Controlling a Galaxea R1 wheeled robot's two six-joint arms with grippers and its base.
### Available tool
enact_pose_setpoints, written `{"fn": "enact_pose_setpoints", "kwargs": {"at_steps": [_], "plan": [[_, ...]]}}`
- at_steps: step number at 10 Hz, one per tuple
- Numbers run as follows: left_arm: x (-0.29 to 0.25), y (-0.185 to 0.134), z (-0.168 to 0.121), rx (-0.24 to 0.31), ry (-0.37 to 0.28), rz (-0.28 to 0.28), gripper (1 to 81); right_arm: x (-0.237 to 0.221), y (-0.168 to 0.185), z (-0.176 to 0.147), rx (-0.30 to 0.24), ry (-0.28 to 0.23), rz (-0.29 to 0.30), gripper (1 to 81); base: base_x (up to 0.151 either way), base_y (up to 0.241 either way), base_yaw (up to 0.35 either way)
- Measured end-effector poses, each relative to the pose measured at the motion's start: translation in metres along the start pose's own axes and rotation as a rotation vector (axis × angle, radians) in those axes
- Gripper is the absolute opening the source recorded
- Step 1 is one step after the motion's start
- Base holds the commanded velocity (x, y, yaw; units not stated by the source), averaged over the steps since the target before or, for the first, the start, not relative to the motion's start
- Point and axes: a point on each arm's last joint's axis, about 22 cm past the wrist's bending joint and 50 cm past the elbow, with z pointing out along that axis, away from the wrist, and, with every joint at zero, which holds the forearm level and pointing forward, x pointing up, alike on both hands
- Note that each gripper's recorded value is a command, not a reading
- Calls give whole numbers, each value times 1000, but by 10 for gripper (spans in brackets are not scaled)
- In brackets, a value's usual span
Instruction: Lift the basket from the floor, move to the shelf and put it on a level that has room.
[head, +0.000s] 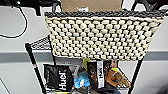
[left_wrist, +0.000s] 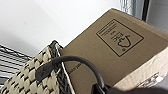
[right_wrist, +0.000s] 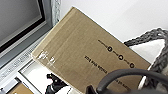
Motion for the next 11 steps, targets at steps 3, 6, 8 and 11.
{"fn": "enact_pose_setpoints", "kwargs": {"at_steps": [3, 6, 8, 11], "plan": [[28, -18, 14, 62, 27, -7, 10, 14, 37, 19, -37, -12, 32, 10, 0, 0, 0], [49, -31, 32, 95, 45, -4, 10, 40, 56, 25, -65, 0, 43, 10, 0, 0, 0], [60, -54, 47, 127, 52, -26, 10, 60, 70, 29, -88, 8, 47, 10, 0, 0, 0], [72, -85, 74, 166, 60, -42, 10, 89, 96, 36, -124, 31, 34, 10, 0, 0, 0]]}}
